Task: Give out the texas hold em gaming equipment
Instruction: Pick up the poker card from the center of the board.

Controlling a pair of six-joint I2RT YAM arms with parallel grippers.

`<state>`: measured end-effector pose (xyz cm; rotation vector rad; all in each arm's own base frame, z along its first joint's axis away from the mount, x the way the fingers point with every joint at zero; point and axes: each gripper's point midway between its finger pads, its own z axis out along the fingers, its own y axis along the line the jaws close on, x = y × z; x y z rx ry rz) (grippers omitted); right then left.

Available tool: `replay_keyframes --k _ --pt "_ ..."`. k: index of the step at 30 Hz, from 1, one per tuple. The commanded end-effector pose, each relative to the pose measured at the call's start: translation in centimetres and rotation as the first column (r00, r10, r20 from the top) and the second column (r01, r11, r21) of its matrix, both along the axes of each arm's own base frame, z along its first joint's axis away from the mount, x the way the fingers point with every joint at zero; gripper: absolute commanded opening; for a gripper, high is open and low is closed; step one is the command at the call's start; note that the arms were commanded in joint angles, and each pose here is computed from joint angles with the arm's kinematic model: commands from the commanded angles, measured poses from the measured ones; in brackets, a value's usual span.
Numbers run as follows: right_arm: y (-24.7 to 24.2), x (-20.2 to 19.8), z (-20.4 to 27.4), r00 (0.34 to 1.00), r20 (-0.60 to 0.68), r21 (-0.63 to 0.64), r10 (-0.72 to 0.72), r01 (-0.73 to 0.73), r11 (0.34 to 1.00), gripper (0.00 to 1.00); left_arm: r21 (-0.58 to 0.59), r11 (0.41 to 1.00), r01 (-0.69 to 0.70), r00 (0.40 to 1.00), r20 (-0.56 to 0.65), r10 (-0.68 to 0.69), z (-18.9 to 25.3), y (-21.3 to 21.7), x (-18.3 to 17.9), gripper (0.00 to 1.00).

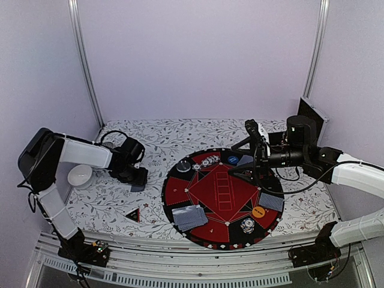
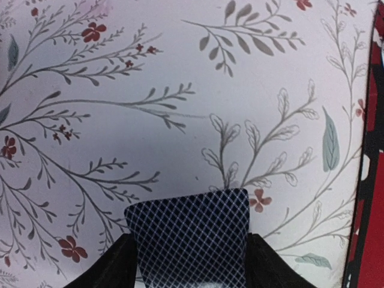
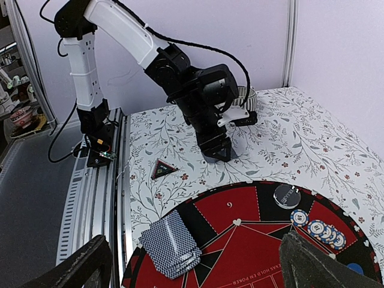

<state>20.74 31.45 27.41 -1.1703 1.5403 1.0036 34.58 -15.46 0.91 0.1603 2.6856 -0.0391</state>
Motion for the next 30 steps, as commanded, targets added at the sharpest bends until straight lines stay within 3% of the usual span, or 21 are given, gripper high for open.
replay_keyframes --k 1,7,13,18,23,26,30 --pt "0.0 -0.1 0.5 1.0 0.006 0.019 0.002 -0.002 1.0 0.99 -0.012 0.995 0.099 0.985 -0.141 -0.1 -1.6 -0.4 -4.7 0.59" --pt "0.1 -0.1 0.8 1.0 0.007 0.025 0.005 -0.005 1.0 0.99 -0.025 0.994 0.105 0.988 -0.109 -0.107 -0.6 -0.6 -4.6 0.55" --pt "0.4 0.8 1.0 0.999 -0.028 0.033 -0.027 0.028 0.999 0.99 -0.067 0.979 0.19 0.982 0.032 -0.189 2.9 -2.7 -4.2 0.53" --pt "1.9 4.0 -0.3 0.96 -0.246 0.018 -0.137 0.146 0.989 0.99 -0.104 0.958 0.268 0.958 0.13 -0.254 5.1 -4.2 -5.3 0.52" --pt "4.1 6.5 -3.1 0.852 -0.489 -0.003 -0.186 0.212 0.977 0.98 -0.123 0.938 0.325 0.929 0.228 -0.292 7.6 -5.3 -5.8 0.51" --pt "6.0 7.9 -5.1 0.78 -0.599 -0.022 -0.18 0.208 0.978 0.9 -0.121 0.904 0.411 0.879 0.316 -0.357 10.1 -7.4 -6.8 0.52" --pt "8.8 8.6 -5.9 0.701 -0.707 0.012 -0.092 0.142 0.99 0.77 -0.008 0.831 0.557 0.726 0.491 -0.482 15.0 -11.2 -9.3 0.54"
